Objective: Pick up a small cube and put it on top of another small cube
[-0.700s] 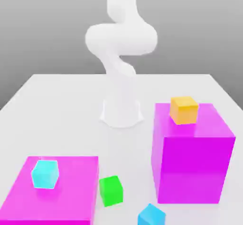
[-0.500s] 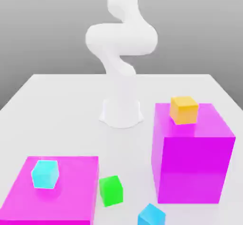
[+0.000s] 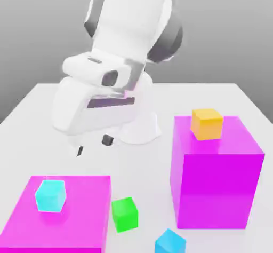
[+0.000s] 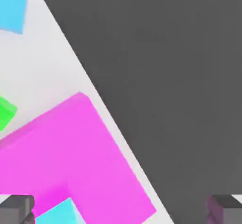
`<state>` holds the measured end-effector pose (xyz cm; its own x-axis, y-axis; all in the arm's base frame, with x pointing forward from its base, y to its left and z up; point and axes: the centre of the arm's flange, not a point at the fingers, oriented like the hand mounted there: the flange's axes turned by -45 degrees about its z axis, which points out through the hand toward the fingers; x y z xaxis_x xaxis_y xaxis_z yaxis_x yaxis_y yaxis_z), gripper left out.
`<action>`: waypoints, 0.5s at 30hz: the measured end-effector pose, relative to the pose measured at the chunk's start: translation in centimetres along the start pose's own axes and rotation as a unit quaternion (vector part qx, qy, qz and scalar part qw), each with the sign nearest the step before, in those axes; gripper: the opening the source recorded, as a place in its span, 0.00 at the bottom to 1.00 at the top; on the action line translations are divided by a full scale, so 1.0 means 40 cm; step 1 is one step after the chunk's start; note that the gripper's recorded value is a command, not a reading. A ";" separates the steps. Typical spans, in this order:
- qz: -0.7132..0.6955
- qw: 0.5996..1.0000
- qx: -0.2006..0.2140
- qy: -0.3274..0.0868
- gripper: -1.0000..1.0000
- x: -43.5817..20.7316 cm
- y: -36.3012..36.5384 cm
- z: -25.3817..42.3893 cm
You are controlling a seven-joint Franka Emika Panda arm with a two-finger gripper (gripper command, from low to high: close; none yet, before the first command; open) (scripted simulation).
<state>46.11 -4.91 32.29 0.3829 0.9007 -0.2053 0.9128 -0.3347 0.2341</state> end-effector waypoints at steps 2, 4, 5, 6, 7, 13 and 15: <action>-0.056 0.998 0.023 0.007 0.50 0.003 -0.029 0.065; -0.112 0.993 0.043 0.021 0.50 0.008 -0.061 0.122; -0.139 0.989 0.051 0.030 0.50 0.011 -0.077 0.147; -0.166 0.984 0.059 0.040 0.50 0.015 -0.094 0.170; -0.194 0.977 0.065 0.052 0.50 0.023 -0.113 0.190; -0.333 0.931 0.075 0.131 0.50 0.061 -0.204 0.268; -0.341 0.927 0.071 0.139 0.50 0.069 -0.209 0.290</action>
<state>41.17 -2.85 18.76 -0.3224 0.9466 -0.0024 0.9466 0.3224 0.0074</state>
